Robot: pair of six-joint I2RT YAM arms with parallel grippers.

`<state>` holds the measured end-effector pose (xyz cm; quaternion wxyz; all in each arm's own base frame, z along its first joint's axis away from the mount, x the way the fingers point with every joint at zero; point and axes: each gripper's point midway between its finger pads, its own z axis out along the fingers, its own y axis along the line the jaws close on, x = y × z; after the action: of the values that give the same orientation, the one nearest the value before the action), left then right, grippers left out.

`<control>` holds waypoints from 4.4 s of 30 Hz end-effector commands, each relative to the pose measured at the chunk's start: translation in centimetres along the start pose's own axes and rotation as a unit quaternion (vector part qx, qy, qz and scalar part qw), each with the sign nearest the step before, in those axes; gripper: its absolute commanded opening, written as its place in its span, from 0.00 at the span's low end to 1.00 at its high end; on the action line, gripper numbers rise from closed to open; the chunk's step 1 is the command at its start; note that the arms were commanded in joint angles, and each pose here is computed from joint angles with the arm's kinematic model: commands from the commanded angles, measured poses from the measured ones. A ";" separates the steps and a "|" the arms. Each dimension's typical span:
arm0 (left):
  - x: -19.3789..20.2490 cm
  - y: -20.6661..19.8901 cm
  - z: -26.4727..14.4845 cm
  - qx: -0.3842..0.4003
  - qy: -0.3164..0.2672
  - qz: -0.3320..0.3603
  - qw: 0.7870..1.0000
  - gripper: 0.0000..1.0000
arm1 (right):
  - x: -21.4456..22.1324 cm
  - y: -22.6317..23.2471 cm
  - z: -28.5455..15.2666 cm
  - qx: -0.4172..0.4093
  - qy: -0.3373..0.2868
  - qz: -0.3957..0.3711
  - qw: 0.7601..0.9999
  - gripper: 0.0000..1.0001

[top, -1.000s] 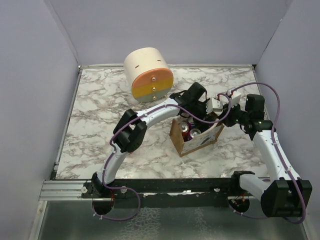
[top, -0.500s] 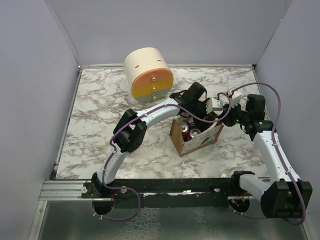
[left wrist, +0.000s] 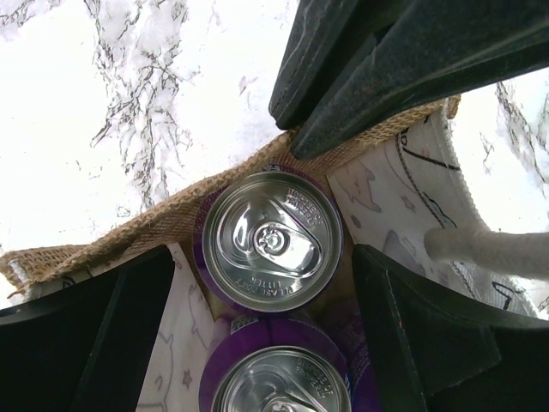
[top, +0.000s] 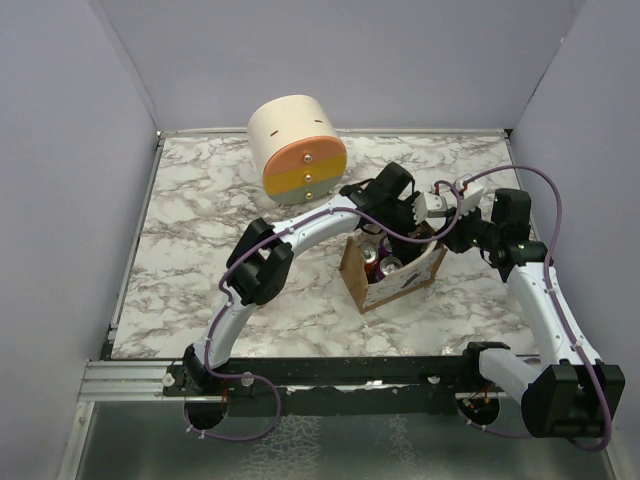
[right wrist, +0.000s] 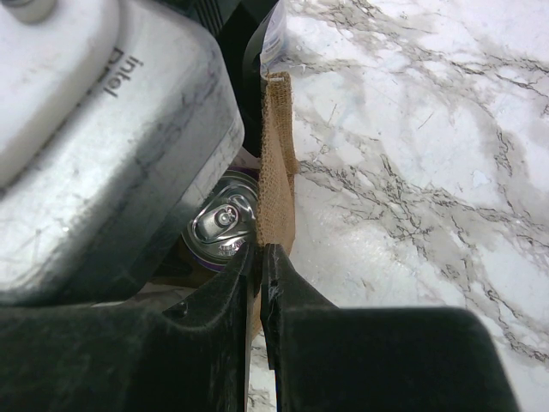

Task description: Place the beverage into the canvas bag

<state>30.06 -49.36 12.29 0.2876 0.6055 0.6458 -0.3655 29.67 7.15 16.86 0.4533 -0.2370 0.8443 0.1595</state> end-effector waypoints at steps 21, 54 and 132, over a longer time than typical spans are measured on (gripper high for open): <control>-9.1 -2.7 -7.0 -0.021 -0.084 0.090 0.992 0.88 | -0.4 0.5 -0.4 -0.004 -0.013 -0.018 1.000 0.09; 10.4 -6.9 -30.0 -0.187 0.145 0.046 0.971 0.99 | -1.2 1.5 -0.6 -0.052 -0.007 -0.050 0.997 0.30; -4.5 -9.2 -35.5 -0.121 -0.127 0.077 0.981 0.00 | -5.4 4.2 -3.4 -0.121 -0.035 -0.088 0.988 0.39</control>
<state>23.98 -19.75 32.68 0.4182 0.5668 0.6576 -0.2672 28.71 8.92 20.75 0.4530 -0.3206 0.8090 0.1938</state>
